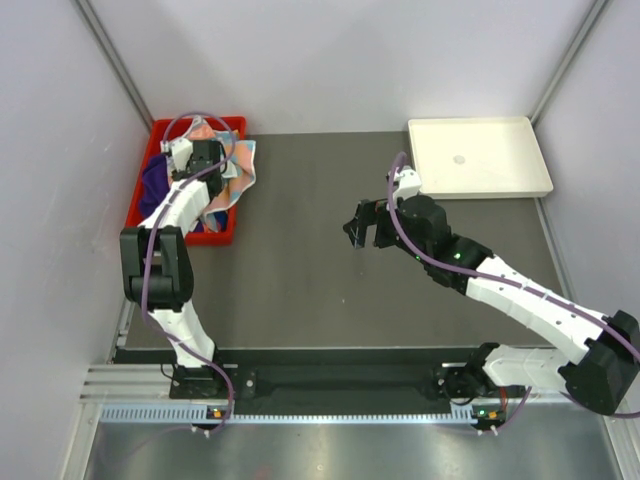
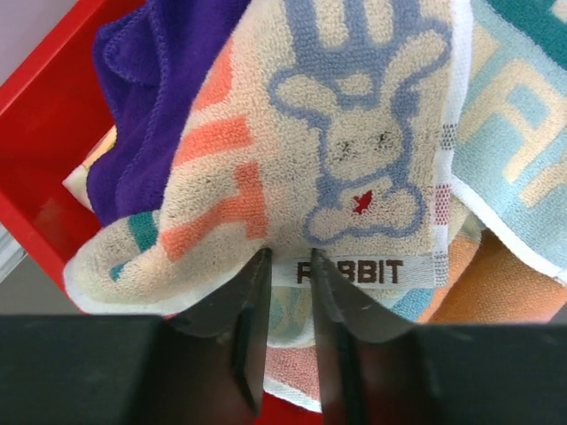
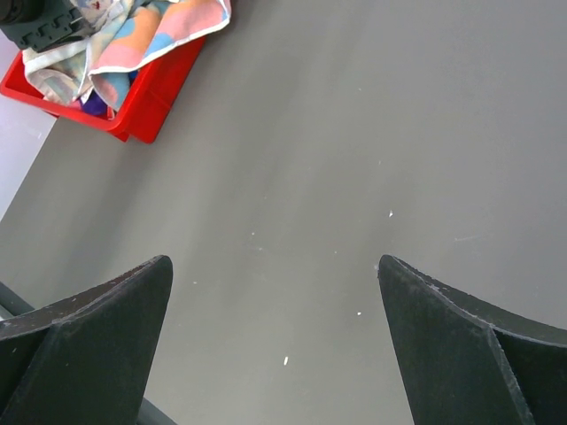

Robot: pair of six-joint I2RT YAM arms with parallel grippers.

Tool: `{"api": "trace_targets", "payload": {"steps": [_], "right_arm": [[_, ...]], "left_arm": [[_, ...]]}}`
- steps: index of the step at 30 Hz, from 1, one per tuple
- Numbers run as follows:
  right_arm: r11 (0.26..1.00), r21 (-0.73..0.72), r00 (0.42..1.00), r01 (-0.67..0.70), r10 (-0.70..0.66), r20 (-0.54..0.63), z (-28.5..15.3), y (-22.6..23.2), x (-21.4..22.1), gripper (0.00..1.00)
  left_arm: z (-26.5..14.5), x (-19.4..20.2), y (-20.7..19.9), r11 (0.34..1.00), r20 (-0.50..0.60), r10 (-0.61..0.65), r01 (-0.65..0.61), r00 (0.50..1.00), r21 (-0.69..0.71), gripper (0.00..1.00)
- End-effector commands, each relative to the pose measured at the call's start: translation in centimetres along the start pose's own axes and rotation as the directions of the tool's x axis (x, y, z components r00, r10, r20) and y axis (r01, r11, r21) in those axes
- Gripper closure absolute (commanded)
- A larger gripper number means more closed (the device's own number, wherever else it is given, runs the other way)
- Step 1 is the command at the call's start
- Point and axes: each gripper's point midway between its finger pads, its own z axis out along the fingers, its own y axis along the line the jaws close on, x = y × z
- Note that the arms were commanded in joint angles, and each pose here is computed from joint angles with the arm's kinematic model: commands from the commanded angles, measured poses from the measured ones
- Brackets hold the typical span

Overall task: Fold and stack the towels
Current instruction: Grab crumpled towel

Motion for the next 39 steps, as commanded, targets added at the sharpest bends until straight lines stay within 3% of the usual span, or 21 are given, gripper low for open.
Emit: {"api": "trace_targets", "payload": {"steps": [1,3,4,8,10,11,14,18,25,34,38,39], "right_arm": [[1.0,-0.009,0.999,-0.016,0.016,0.045,0.1,0.0,-1.3,0.0],[1.0,-0.012,0.999,-0.019,0.019,0.045,0.0,0.1,-1.3,0.0],[1.0,-0.01,0.999,-0.02,0.021,0.045,0.0,0.1,-1.3,0.0],[1.0,-0.011,0.999,-0.019,0.02,0.049,0.0,0.1,-1.4,0.0],[1.0,-0.013,0.999,-0.019,0.02,0.048,0.0,0.1,-1.4,0.0],[1.0,-0.013,0.999,-0.019,0.02,0.049,0.1,0.1,-1.4,0.0],[1.0,-0.017,0.999,-0.018,0.019,0.05,0.2,0.2,-1.5,0.0],[0.999,-0.028,0.999,-0.019,0.02,0.041,0.5,0.4,-1.3,0.0],[0.999,-0.044,0.999,-0.02,0.021,0.027,0.7,0.7,-0.7,0.0],[0.999,-0.043,0.999,-0.018,0.019,0.034,0.2,0.5,-0.8,0.0],[0.999,-0.037,0.999,-0.019,0.021,0.035,0.1,0.4,-0.8,0.0],[0.999,-0.036,0.999,-0.02,0.021,0.036,0.1,0.3,-0.8,0.0]], "left_arm": [[-0.3,-1.4,-0.7,0.999,0.028,-0.039,0.038,0.999,0.039,0.76],[-0.5,-1.8,-0.8,0.998,0.03,-0.041,0.039,0.999,0.051,0.86],[-0.7,-2.0,-1.0,0.998,0.034,-0.043,0.042,0.998,0.056,1.0],[-2.0,-3.2,-0.9,0.995,0.047,-0.063,0.059,0.997,0.084,0.99],[-2.8,-3.8,-0.4,0.994,0.062,-0.076,0.071,0.995,0.087,0.87],[-3.2,-4.1,-0.1,0.994,0.071,-0.083,0.077,0.994,0.084,0.71],[-4.5,-4.9,1.3,0.994,0.102,-0.094,0.087,0.99,0.068,0.47],[-5.3,-5.4,3.2,0.996,0.14,-0.094,0.093,0.986,0.018,0.35],[-1.9,-5.2,4.9,0.995,0.097,-0.095,0.098,0.991,-0.026,0.25],[1.1,-5.2,2.5,0.993,0.027,-0.092,0.09,0.995,0.076,0.32],[0.6,-5.1,1.9,0.987,0.012,-0.11,0.108,0.994,0.117,0.53],[0.5,-5.0,1.9,0.986,0.007,-0.113,0.112,0.994,0.124,0.66]]}}
